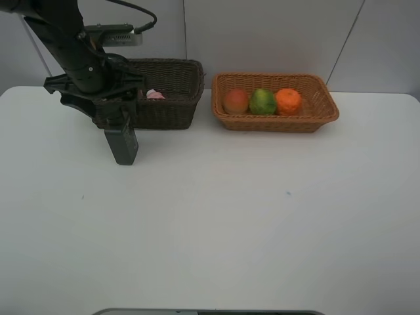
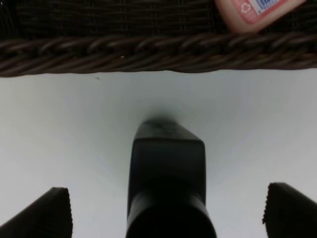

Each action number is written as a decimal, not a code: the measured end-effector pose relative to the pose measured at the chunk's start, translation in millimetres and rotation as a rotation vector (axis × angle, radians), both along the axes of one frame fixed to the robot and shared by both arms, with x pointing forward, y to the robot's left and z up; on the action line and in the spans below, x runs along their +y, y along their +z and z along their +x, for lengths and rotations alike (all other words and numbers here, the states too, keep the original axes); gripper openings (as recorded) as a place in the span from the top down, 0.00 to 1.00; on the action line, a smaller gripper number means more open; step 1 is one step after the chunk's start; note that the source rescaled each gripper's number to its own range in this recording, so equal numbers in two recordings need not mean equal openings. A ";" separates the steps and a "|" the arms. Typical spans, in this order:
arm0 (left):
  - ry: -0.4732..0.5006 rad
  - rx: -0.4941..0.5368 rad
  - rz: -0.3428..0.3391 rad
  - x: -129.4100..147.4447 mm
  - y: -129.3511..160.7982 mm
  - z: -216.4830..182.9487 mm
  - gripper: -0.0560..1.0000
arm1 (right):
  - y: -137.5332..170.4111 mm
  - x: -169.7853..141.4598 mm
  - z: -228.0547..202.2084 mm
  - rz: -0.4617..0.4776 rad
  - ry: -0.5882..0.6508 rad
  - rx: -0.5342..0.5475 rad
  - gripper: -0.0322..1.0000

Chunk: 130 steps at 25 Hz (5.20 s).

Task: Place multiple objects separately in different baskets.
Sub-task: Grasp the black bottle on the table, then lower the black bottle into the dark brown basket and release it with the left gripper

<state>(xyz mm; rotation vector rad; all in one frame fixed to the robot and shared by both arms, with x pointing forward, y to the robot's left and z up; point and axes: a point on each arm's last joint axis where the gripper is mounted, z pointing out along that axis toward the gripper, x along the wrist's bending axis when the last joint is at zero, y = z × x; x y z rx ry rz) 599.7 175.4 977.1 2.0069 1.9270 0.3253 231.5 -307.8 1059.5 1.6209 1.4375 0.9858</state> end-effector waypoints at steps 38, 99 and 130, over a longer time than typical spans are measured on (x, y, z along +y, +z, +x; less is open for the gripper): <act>-0.013 0.135 0.008 -13.9 -45.1 27.5 0.00 | 0.0 0.4 0.0 0.004 0.003 0.000 0.04; -0.033 -0.038 -0.031 -0.9 68.7 -1.7 0.48 | 0.0 0.4 0.0 0.004 0.003 0.000 0.04; -0.151 -0.579 -0.164 -43.4 22.1 81.6 0.48 | 0.0 0.4 0.0 0.004 0.003 0.000 0.04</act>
